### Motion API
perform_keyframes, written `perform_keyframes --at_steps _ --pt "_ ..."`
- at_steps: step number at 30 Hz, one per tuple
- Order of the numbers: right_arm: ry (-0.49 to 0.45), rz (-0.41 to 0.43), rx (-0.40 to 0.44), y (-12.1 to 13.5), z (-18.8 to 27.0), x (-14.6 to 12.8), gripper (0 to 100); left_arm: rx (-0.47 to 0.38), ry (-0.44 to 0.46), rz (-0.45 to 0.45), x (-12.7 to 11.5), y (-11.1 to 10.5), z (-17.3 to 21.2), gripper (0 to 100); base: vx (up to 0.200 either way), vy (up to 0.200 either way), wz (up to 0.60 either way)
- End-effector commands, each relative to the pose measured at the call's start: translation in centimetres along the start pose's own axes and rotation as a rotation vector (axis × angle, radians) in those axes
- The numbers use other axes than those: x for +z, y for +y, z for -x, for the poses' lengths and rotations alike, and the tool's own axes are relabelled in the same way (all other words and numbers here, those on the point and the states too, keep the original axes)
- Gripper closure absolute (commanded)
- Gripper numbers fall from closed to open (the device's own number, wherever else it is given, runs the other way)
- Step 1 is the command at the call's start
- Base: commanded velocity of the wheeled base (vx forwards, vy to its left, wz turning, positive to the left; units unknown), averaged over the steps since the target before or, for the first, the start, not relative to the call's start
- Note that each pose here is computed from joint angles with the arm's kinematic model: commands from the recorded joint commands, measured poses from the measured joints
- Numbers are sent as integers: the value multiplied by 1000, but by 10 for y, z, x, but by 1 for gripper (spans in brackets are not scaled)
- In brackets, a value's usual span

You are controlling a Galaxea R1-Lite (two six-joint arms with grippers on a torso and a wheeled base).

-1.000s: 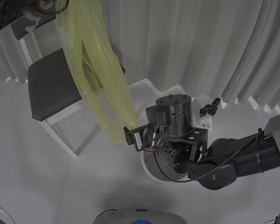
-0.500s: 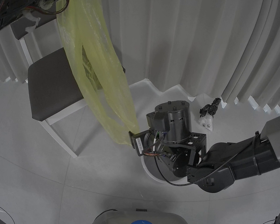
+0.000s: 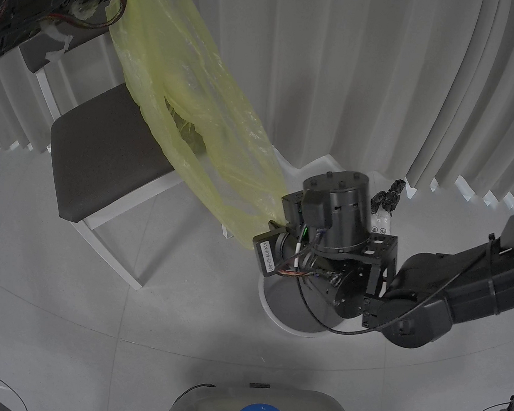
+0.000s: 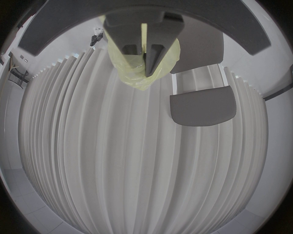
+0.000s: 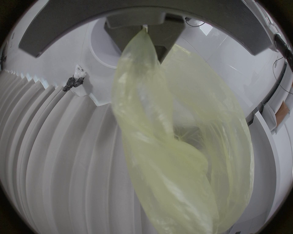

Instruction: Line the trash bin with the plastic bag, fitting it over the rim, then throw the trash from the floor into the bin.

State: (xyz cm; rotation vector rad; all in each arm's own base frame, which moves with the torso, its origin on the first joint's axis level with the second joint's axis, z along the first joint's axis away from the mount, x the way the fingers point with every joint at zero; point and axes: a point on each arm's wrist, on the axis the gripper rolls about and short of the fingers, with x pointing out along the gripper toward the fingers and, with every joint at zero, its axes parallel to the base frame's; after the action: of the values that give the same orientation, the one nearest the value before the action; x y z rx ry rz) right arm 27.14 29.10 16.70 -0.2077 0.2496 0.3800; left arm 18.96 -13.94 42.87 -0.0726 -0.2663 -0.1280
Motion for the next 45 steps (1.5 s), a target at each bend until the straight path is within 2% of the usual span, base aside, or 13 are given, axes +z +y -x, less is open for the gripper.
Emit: perform_keyframes --at_steps 1,6,11,17,21,23,28,34,35,36,38,40,45 --pt "-49 -19 -5 -16 28 19 100 -10 -5 5 2 0 3 100 0 0 0" --pt "-79 -30 -7 -28 50 29 100 -52 14 -3 -3 -2 10 100 0 0 0" --pt "-96 -44 -25 -52 81 34 100 -122 30 -11 -8 -4 19 100 0 0 0" --pt "-110 -61 -55 -75 109 33 100 -163 49 -16 -18 -18 15 100 0 0 0" --pt "-110 -65 -70 -83 115 30 100 -197 16 9 -18 -28 16 100 0 0 0" --pt "-109 -71 -84 -90 122 27 100 -243 -24 -5 -20 -35 18 100 0 0 0" --pt "-112 -86 -110 -102 135 21 100 -269 -81 -23 -33 -37 20 100 0 0 0" --pt "-115 -98 -130 -111 147 16 100 -349 -163 -62 -45 -40 20 100 0 0 0" --pt "-117 -103 -135 -113 149 15 100 -383 -239 -80 -45 -41 21 100 0 0 0" --pt "-117 -102 -135 -113 150 15 100 -388 -256 -84 -45 -41 21 100 0 0 0" --pt "-112 -103 -133 -114 152 11 100 -393 -354 -135 -46 -39 21 100 0 0 0" --pt "-108 -102 -133 -113 151 10 100 -392 -355 -170 -49 -39 22 100 0 0 0" --pt "-104 -100 -125 -111 150 10 100 -411 -369 -163 -49 -38 23 100 0 -40 0"
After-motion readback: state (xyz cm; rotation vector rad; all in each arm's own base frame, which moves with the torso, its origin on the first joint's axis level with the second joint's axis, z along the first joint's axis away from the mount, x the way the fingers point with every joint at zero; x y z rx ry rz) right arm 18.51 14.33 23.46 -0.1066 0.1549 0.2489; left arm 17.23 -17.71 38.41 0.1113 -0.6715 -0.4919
